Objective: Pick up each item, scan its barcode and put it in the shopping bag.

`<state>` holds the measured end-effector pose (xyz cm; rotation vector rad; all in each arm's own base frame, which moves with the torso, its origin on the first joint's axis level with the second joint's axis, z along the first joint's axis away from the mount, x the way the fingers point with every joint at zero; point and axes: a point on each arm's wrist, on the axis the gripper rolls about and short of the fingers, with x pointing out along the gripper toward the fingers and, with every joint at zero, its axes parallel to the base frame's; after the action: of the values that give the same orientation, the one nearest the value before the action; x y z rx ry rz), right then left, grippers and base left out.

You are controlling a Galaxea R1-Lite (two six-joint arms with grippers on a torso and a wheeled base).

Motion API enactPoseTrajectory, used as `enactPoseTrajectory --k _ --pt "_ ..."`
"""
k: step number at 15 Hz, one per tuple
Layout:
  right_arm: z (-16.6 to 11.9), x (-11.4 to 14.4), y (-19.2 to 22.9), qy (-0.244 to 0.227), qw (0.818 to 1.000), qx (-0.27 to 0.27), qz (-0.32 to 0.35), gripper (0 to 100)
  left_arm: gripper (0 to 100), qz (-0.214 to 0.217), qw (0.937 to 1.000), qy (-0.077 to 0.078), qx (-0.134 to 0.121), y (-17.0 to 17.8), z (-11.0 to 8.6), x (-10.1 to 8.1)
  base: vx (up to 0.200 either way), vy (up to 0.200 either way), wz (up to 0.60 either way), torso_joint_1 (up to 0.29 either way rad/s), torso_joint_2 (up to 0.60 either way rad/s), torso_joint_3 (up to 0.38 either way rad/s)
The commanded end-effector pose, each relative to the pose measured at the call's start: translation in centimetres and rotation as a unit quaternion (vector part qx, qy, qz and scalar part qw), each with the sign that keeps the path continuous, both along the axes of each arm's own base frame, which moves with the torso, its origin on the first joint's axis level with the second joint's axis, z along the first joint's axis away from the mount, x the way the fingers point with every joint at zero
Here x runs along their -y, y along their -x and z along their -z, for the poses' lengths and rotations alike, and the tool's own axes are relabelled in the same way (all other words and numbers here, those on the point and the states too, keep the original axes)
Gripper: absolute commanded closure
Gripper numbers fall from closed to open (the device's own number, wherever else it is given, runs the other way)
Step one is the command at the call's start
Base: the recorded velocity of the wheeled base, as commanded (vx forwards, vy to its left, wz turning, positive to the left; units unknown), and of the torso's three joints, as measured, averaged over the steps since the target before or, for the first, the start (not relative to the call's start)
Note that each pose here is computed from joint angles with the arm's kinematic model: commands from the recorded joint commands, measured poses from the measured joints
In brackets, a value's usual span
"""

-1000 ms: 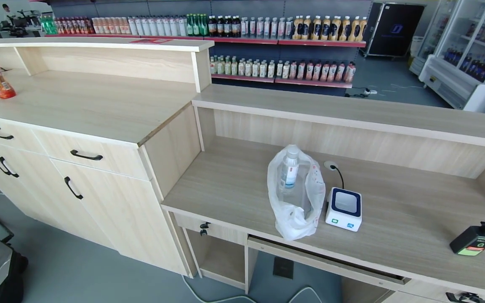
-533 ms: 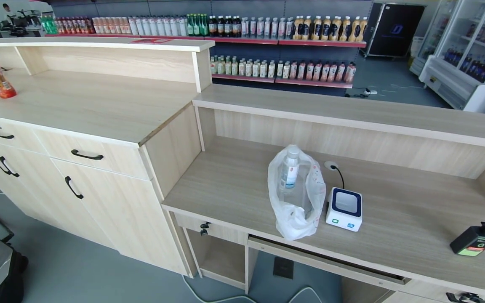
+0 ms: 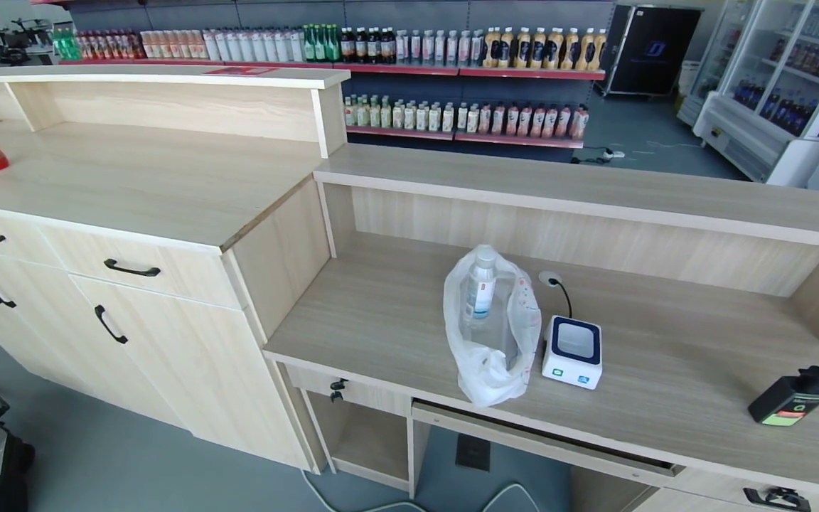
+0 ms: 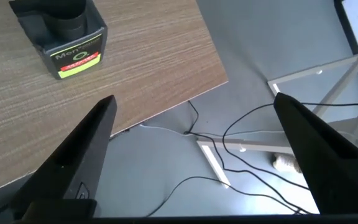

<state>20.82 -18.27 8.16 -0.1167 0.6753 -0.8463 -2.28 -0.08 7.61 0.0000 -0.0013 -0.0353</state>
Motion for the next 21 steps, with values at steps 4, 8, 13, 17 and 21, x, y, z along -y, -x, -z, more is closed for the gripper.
enactPoseTrajectory --k 4,8,13,17,21 --pt "2.6 1.8 0.0 -0.031 0.999 -0.034 -0.017 0 0 0.000 1.0000 0.000 0.000 0.0 0.0 0.0 0.000 0.000 0.00 0.000 0.00 0.000" --pt "3.1 4.8 -2.4 0.034 0.993 -0.093 -0.065 0 0 0.000 1.0000 0.000 0.000 0.0 0.0 0.0 0.000 0.000 0.00 0.000 0.00 0.000" --pt "4.2 6.6 -4.6 0.099 0.954 -0.139 -0.247 0 0 0.000 1.0000 0.000 0.000 0.0 0.0 0.0 0.000 0.000 0.00 0.000 0.00 0.000" --pt "6.3 6.2 -5.3 0.090 0.926 -0.139 -0.338 0 0 0.000 1.0000 0.000 0.000 0.0 0.0 0.0 0.000 0.000 0.00 0.000 0.00 0.000" --pt "7.6 6.2 -6.9 0.079 0.913 -0.121 -0.382 0 0 0.000 1.0000 0.000 0.000 0.0 0.0 0.0 0.000 0.000 0.00 0.000 0.00 0.000"
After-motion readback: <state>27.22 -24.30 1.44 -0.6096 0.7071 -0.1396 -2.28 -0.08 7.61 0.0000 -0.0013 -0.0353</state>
